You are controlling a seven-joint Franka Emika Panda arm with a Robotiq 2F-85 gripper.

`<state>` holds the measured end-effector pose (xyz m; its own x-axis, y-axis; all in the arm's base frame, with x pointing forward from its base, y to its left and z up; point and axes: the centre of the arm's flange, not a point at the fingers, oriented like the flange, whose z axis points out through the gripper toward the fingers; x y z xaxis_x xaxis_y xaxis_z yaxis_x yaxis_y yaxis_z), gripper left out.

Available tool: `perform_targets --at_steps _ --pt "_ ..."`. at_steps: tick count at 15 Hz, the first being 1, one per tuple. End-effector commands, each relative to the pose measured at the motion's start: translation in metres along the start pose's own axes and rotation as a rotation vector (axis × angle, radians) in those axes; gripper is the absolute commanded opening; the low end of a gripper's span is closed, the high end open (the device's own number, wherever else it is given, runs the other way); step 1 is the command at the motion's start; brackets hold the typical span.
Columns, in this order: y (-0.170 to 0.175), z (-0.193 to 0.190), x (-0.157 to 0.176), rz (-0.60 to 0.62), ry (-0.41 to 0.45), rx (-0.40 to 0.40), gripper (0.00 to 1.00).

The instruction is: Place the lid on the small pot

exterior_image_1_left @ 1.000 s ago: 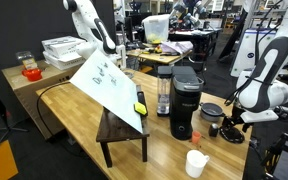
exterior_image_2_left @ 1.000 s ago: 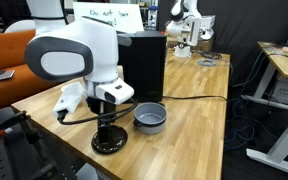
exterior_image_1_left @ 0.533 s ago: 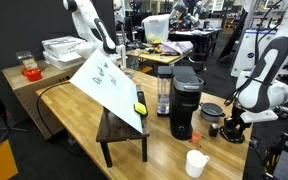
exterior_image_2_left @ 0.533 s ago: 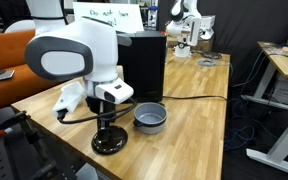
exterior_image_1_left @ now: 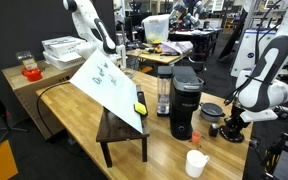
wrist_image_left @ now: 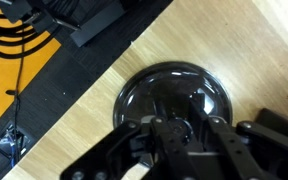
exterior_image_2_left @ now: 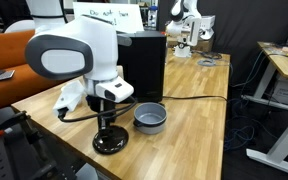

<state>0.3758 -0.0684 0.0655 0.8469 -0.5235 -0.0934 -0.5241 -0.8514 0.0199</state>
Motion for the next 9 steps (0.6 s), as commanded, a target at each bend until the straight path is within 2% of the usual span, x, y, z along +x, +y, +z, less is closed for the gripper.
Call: perform_targets --at_steps 1,9 --pt "0.001 0.000 -0.004 -0.029 -0.015 -0.005 0.09" --pt "-0.005 -0.016 -0.011 -0.077 0.021 -0.051 0.07"
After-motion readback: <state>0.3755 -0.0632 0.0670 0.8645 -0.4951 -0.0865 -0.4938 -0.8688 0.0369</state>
